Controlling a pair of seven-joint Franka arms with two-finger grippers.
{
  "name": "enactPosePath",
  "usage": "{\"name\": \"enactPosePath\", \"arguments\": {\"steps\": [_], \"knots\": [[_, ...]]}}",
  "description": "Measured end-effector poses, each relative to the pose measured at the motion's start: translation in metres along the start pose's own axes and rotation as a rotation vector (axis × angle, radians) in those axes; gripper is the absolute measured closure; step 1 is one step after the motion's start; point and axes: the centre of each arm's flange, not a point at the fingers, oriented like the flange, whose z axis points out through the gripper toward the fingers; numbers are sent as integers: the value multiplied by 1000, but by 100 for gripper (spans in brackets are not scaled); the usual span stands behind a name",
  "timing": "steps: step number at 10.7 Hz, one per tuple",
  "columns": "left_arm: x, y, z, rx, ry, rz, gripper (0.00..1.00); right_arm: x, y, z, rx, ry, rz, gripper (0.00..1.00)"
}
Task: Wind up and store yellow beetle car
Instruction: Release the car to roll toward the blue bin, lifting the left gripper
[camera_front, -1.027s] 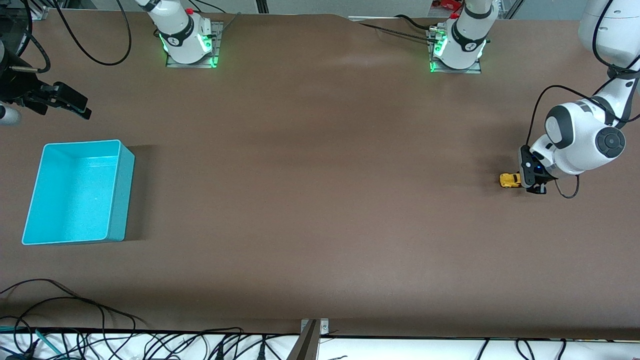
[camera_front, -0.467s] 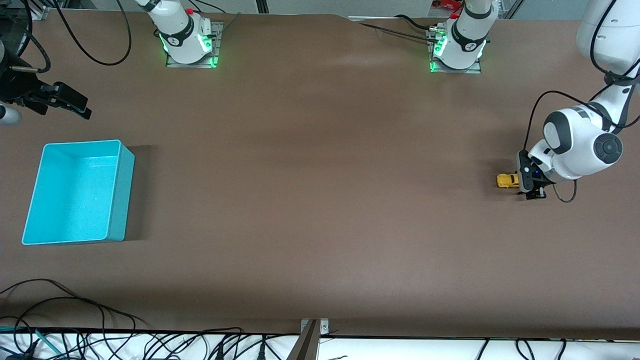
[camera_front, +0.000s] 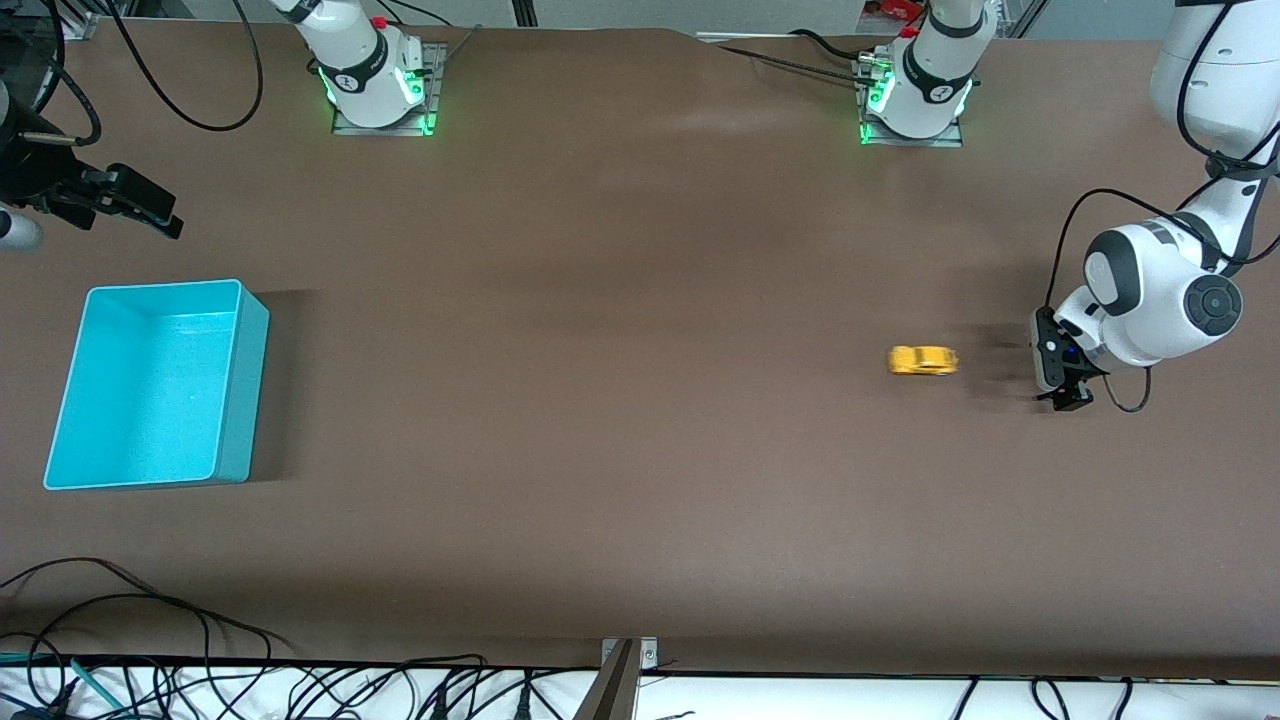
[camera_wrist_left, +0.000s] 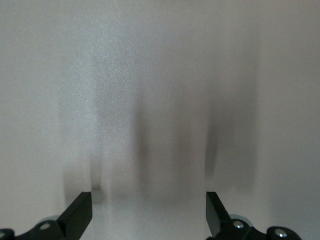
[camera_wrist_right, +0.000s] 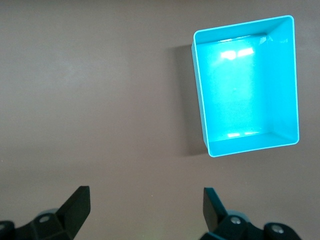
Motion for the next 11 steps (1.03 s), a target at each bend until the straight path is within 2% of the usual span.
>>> {"name": "enactPosePath", "arguments": {"steps": [6, 11], "knots": [[-2, -8, -26, 50, -3, -12, 0, 0, 0, 0, 0, 0, 0, 0], [26, -17, -121, 170, -21, 38, 0, 0, 0, 0, 0, 0, 0, 0]]}}
